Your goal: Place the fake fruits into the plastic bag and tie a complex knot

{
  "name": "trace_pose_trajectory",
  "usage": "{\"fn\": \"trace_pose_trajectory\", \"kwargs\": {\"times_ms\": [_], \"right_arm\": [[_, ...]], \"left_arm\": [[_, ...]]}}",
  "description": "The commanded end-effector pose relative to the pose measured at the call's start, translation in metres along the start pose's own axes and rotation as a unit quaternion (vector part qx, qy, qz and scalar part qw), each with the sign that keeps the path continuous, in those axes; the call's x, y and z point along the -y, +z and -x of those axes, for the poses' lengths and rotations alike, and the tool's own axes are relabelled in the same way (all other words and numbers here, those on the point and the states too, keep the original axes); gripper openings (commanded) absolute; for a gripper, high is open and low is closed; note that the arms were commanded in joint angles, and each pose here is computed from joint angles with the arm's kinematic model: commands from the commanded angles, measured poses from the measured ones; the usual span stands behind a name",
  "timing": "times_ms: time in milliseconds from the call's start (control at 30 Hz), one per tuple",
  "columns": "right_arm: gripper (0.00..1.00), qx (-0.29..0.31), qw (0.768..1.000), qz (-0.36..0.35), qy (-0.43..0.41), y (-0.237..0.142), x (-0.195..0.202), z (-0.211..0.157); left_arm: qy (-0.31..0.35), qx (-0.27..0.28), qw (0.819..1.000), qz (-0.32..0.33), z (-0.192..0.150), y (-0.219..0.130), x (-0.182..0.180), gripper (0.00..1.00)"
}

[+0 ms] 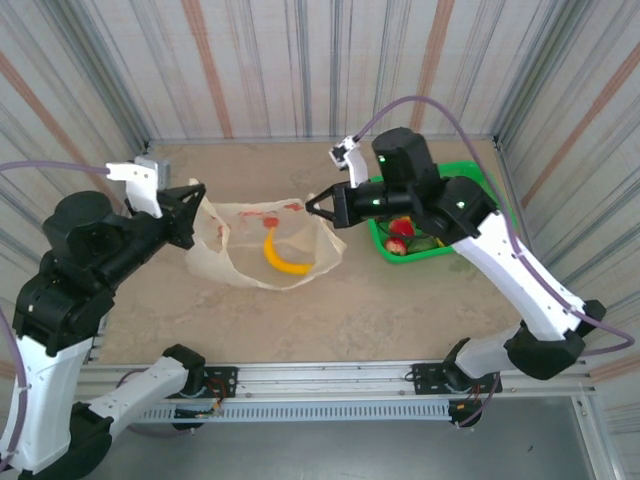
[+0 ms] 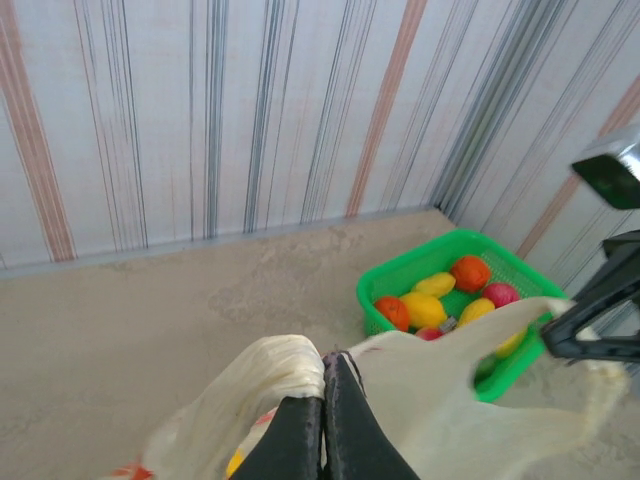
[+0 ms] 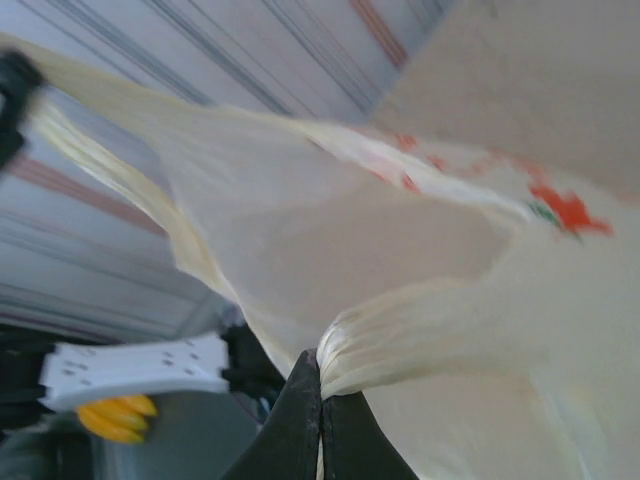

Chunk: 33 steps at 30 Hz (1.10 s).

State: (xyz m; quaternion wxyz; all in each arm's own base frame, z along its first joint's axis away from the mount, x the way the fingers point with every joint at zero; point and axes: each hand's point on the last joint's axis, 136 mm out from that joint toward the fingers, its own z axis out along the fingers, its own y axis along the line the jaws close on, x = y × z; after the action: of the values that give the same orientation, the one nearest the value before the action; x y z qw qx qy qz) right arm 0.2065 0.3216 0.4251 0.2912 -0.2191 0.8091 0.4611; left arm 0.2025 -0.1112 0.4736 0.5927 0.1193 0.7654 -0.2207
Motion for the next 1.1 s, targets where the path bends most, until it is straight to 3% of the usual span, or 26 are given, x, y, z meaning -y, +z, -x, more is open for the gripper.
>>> {"fn": "trace_pose_trajectory", "kwargs": {"times_ms": [0, 167, 267, 467, 567, 767, 1067], "right_arm": [[0.0, 0.026, 0.996, -0.032, 0.075, -0.019, -0.003, 0.007], [0.0, 0.09, 0.987, -0.046, 0.122, -0.041, 0.004, 0.035], [0.0, 0.093, 0.976, -0.092, 0.176, -0.032, 0.05, 0.036], [0.0, 0.088, 0.943, -0.14, 0.289, 0.01, 0.149, 0.027], [0.0, 0.08, 0.935, -0.147, 0.313, 0.027, 0.184, 0.025], [0.0, 0.099, 0.942, -0.089, 0.309, 0.024, 0.163, 0.044], [0.0, 0.161, 0.931, -0.064, 0.32, -0.007, 0.139, 0.053]], "left_arm": [[0.005, 0.012, 1.0, 0.002, 0.012, -0.009, 0.001, 0.0], [0.001, -0.01, 1.0, -0.017, 0.009, 0.015, 0.008, 0.0], [-0.02, -0.044, 0.998, -0.035, -0.006, 0.046, 0.009, 0.0], [-0.154, -0.128, 0.976, -0.086, -0.059, 0.126, -0.017, 0.0], [-0.184, -0.127, 0.968, -0.118, -0.057, 0.141, -0.015, 0.0], [-0.208, -0.121, 0.955, -0.171, -0.046, 0.141, 0.002, 0.0], [-0.274, -0.096, 0.928, -0.232, -0.029, 0.135, 0.02, 0.07]]}}
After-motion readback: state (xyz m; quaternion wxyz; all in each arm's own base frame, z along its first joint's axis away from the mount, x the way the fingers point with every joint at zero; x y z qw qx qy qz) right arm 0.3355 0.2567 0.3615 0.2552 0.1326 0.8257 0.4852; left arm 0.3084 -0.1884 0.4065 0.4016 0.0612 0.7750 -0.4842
